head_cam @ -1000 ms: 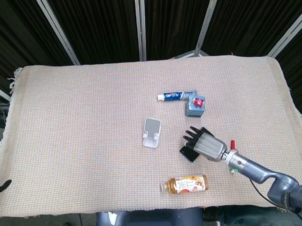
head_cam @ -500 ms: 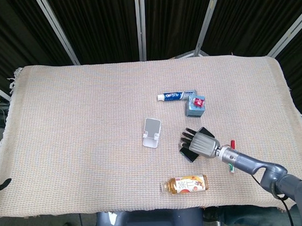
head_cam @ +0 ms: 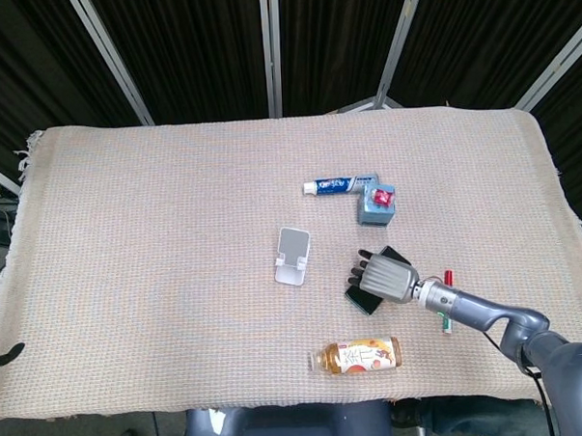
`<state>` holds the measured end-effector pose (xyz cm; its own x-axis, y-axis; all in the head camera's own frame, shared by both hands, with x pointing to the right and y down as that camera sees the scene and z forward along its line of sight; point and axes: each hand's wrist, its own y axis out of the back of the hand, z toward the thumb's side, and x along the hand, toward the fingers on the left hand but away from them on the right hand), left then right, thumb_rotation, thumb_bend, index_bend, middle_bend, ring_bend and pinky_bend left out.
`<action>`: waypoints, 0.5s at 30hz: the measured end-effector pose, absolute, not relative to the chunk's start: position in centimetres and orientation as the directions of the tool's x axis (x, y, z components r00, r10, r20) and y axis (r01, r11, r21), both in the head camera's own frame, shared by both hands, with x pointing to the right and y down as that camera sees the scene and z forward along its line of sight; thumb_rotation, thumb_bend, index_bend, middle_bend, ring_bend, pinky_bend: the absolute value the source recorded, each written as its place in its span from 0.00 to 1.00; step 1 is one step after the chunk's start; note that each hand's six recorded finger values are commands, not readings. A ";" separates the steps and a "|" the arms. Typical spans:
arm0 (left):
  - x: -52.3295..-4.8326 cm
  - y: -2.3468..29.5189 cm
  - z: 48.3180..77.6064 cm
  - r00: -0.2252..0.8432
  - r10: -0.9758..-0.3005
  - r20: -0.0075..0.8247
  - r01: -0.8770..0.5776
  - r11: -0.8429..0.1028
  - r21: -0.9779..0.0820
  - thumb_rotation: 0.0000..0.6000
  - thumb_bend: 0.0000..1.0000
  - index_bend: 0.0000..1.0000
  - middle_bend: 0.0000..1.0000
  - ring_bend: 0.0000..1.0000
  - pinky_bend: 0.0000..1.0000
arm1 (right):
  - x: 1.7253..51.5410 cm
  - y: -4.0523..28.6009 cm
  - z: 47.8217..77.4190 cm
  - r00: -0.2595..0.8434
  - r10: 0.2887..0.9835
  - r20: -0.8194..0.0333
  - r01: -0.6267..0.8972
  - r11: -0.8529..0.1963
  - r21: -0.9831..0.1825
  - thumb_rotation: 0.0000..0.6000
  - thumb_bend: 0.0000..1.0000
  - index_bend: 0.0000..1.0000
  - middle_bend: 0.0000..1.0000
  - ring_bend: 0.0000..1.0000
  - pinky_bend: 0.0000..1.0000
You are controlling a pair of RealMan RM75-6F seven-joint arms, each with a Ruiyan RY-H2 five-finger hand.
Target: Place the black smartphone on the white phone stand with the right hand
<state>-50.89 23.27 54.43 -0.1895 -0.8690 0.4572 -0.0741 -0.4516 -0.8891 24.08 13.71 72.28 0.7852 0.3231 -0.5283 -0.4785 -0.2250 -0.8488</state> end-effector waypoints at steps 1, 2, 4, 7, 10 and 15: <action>-50.8 23.3 54.4 -0.187 -0.869 0.458 -0.075 -0.452 -0.889 1.00 0.00 0.00 0.00 0.00 0.00 | 24.1 13.6 72.1 0.791 0.325 -0.518 -0.472 -0.214 -0.855 1.00 0.15 0.52 0.56 0.50 0.28; -50.8 23.3 54.4 -0.185 -0.870 0.458 -0.077 -0.452 -0.889 1.00 0.00 0.00 0.00 0.00 0.00 | 24.1 13.5 71.7 0.800 0.327 -0.503 -0.465 -0.193 -0.864 1.00 0.15 0.52 0.56 0.51 0.29; -50.7 23.3 54.3 -0.180 -0.871 0.457 -0.080 -0.450 -0.889 1.00 0.00 0.00 0.00 0.00 0.00 | 24.2 13.3 71.2 0.812 0.330 -0.482 -0.456 -0.156 -0.876 1.00 0.15 0.53 0.56 0.52 0.33; -50.6 23.3 54.1 -0.169 -0.875 0.454 -0.086 -0.446 -0.891 1.00 0.00 0.00 0.00 0.00 0.00 | 24.4 12.9 70.1 0.831 0.338 -0.441 -0.437 -0.093 -0.894 1.00 0.15 0.53 0.57 0.52 0.35; -50.4 23.3 53.9 -0.155 -0.879 0.452 -0.095 -0.442 -0.892 1.00 0.00 0.00 0.00 0.00 0.00 | 24.6 12.5 68.8 0.849 0.345 -0.401 -0.425 -0.007 -0.905 1.00 0.15 0.53 0.57 0.53 0.35; -50.4 23.3 53.5 -0.150 -0.882 0.447 -0.109 -0.434 -0.894 1.00 0.00 0.00 0.00 0.00 0.00 | 24.6 11.7 66.2 0.873 0.357 -0.333 -0.410 0.166 -0.897 1.00 0.15 0.53 0.56 0.53 0.35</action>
